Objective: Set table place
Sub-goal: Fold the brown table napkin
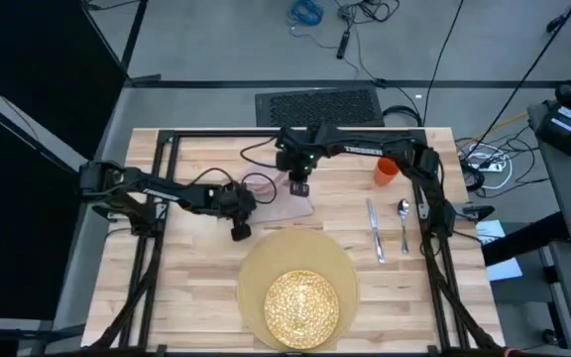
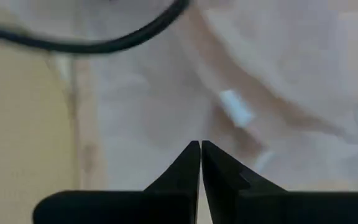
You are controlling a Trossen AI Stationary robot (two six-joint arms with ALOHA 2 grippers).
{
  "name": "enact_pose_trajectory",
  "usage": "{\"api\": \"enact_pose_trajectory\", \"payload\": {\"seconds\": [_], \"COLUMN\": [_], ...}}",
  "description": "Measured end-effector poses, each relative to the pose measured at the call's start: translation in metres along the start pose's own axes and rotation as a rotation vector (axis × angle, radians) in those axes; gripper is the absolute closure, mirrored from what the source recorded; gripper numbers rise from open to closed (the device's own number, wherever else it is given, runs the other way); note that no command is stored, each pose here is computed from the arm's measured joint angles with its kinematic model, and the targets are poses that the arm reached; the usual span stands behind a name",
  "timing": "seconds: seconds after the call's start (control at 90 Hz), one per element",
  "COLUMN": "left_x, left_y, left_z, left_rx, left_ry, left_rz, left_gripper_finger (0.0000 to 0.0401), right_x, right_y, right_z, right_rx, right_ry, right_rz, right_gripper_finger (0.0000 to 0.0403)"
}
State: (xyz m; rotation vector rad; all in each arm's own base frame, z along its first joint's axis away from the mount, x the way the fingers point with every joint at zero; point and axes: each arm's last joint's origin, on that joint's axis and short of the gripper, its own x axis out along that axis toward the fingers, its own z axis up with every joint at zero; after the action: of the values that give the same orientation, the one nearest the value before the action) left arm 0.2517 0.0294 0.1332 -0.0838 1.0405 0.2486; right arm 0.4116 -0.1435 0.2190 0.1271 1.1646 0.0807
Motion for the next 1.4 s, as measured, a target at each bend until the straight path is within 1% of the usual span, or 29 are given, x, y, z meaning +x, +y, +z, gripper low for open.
{"api": "enact_pose_trajectory", "payload": {"seconds": [0.133, 0.178, 0.244, 0.411, 0.556, 0.722, 0.844, 1.011, 1.256, 1.344, 1.4], "left_x": [0.000, 0.000, 0.000, 0.002, 0.003, 0.003, 0.003, 0.003, 0.002, 0.001, 0.001], "left_y": [0.000, 0.000, 0.000, -0.001, -0.003, -0.009, -0.012, -0.015, -0.021, -0.022, -0.024], "left_z": [0.000, 0.000, 0.000, -0.001, -0.004, -0.006, -0.006, -0.008, -0.013, -0.014, -0.015], "left_rx": [0.000, 0.000, 0.000, -0.017, -0.016, 0.009, 0.017, 0.005, 0.022, 0.015, 0.018], "left_ry": [0.003, 0.003, 0.003, 0.015, 0.045, 0.060, 0.065, 0.076, 0.118, 0.129, 0.135], "left_rz": [0.000, 0.000, -0.001, -0.008, -0.033, -0.042, -0.048, -0.061, -0.077, -0.078, -0.079], "left_gripper_finger": [0.0401, 0.0401, 0.0401, 0.0401, 0.0401, 0.0401, 0.0401, 0.0401, 0.0401, 0.0401, 0.0401], "right_x": [0.019, 0.027, 0.034, 0.048, 0.057, 0.056, 0.056, 0.061, 0.064, 0.064, 0.064], "right_y": [0.002, 0.002, 0.001, -0.001, -0.010, -0.014, -0.017, -0.023, -0.029, -0.030, -0.030], "right_z": [-0.002, -0.002, -0.001, -0.001, 0.002, 0.010, 0.010, 0.008, 0.008, 0.009, 0.009], "right_rx": [0.006, 0.001, -0.008, -0.019, -0.006, 0.001, 0.031, 0.072, 0.117, 0.130, 0.133], "right_ry": [0.025, 0.028, 0.031, 0.035, -0.004, -0.080, -0.087, -0.062, -0.068, -0.078, -0.076], "right_rz": [0.115, 0.113, 0.079, 0.081, 0.006, -0.018, -0.026, -0.112, -0.161, -0.207, -0.215], "right_gripper_finger": [0.0403, 0.0403, 0.0403, 0.0403, 0.0403, 0.0403, 0.0403, 0.0403, 0.0403, 0.0403, 0.0403]}}
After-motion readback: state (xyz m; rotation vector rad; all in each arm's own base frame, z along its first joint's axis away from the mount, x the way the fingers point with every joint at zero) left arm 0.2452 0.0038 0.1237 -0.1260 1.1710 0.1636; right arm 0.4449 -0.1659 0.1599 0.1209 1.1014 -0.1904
